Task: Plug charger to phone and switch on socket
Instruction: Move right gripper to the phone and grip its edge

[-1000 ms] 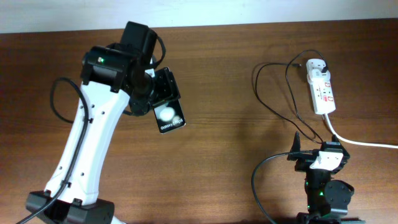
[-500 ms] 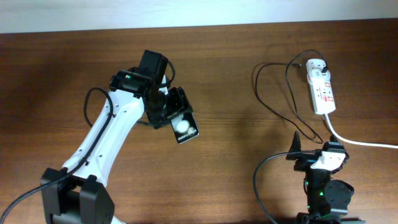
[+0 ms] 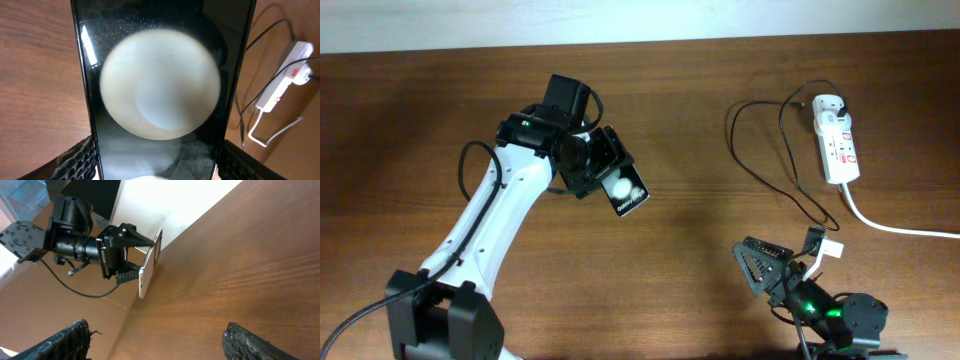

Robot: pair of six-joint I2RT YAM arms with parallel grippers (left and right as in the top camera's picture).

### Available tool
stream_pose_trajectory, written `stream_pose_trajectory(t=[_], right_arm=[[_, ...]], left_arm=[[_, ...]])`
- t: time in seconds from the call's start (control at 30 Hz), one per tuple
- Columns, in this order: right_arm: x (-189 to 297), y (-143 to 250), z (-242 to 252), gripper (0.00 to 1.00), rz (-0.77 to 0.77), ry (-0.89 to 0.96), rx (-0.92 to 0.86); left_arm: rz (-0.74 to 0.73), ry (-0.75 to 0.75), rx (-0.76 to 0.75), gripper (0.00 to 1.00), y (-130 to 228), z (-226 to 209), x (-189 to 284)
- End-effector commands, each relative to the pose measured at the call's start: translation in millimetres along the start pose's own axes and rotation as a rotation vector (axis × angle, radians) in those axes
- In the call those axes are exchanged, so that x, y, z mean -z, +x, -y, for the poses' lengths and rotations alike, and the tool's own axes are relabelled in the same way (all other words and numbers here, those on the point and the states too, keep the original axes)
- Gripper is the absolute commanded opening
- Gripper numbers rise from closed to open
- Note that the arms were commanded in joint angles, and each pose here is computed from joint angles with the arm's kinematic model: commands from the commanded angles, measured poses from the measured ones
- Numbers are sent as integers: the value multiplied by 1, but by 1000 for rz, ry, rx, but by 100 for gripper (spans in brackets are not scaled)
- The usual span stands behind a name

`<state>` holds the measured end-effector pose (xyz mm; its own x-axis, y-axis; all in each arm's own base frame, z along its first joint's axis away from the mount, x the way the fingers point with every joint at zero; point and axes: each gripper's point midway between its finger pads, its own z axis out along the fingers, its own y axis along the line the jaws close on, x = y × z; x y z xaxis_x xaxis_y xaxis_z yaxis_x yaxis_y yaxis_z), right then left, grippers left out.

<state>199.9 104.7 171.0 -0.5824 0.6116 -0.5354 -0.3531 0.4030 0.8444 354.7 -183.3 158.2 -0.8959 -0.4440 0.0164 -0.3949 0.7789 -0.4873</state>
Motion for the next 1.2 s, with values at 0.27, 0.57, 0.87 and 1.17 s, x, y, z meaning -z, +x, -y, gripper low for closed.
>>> stream_pose_trajectory(t=[0.27,0.57,0.87,1.17], right_arm=[[-8,-45,-38,93,-73,150,-31],[-79,-20,-58,99,-160,347,191],[-177,10,-36,89,-177,268,205],[-206,9,-30,57,-105,215,76]], left_arm=[[-31,67,33,57,6,14,3],[-77,161,86,56,10,33,6],[-152,222,136,56,21,45,10],[-154,224,135,56,21,46,10]])
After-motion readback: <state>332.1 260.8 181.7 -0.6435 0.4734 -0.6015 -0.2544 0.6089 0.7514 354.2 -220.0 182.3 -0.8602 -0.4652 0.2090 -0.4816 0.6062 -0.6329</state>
